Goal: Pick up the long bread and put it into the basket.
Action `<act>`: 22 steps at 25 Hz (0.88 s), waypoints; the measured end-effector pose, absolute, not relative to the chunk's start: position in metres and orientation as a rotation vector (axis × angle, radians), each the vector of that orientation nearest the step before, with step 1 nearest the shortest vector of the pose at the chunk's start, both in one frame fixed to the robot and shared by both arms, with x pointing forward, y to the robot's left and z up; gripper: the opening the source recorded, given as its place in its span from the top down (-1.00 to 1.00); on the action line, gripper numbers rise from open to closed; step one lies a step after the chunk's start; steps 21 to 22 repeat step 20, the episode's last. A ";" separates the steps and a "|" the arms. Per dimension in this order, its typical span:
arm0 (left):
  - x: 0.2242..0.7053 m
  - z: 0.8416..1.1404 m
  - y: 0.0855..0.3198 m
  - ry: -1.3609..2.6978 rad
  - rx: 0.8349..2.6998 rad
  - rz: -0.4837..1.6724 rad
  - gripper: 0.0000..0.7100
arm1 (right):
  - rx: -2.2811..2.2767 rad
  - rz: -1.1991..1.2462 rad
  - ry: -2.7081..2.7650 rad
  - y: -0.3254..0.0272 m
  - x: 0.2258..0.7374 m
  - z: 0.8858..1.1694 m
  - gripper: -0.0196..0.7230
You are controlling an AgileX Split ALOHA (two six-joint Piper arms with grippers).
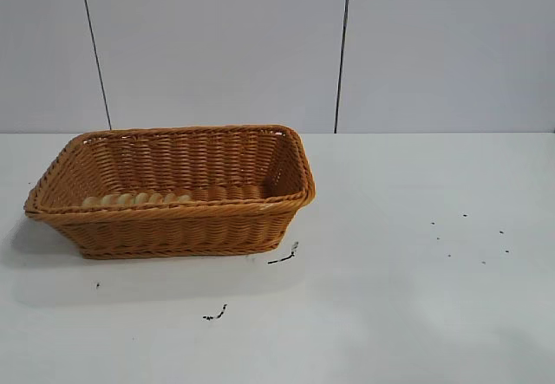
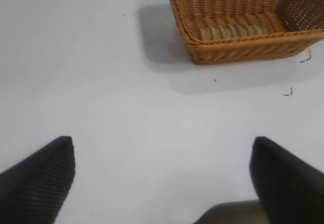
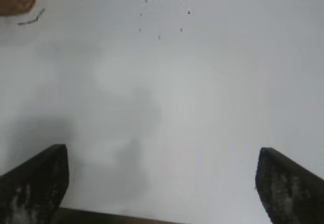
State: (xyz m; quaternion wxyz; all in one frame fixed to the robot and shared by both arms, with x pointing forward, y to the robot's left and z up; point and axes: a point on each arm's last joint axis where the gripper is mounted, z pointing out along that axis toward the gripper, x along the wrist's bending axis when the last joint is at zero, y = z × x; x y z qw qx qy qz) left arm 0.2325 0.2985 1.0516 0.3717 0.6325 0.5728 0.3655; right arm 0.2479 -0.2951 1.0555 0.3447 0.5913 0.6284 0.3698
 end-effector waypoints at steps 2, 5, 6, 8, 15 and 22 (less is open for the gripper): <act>0.232 1.052 0.298 1.469 1.622 0.937 -0.95 | 1.492 0.998 1.588 -0.295 0.238 1.056 -0.91; 0.232 1.052 0.298 1.469 1.622 0.937 -0.95 | 1.476 1.003 1.571 -0.296 0.235 1.056 -0.91; 0.232 1.052 0.298 1.469 1.622 0.937 -0.95 | 1.475 1.001 1.569 -0.296 0.235 1.056 -0.91; 0.232 1.052 0.298 1.469 1.622 0.937 -0.95 | 1.475 1.001 1.569 -0.296 0.235 1.056 -0.91; 0.232 1.052 0.298 1.469 1.622 0.937 -0.95 | 1.476 1.000 1.568 -0.296 0.235 1.056 -0.91; 0.232 1.052 0.298 1.469 1.622 0.937 -0.95 | 1.476 1.000 1.568 -0.296 0.235 1.056 -0.91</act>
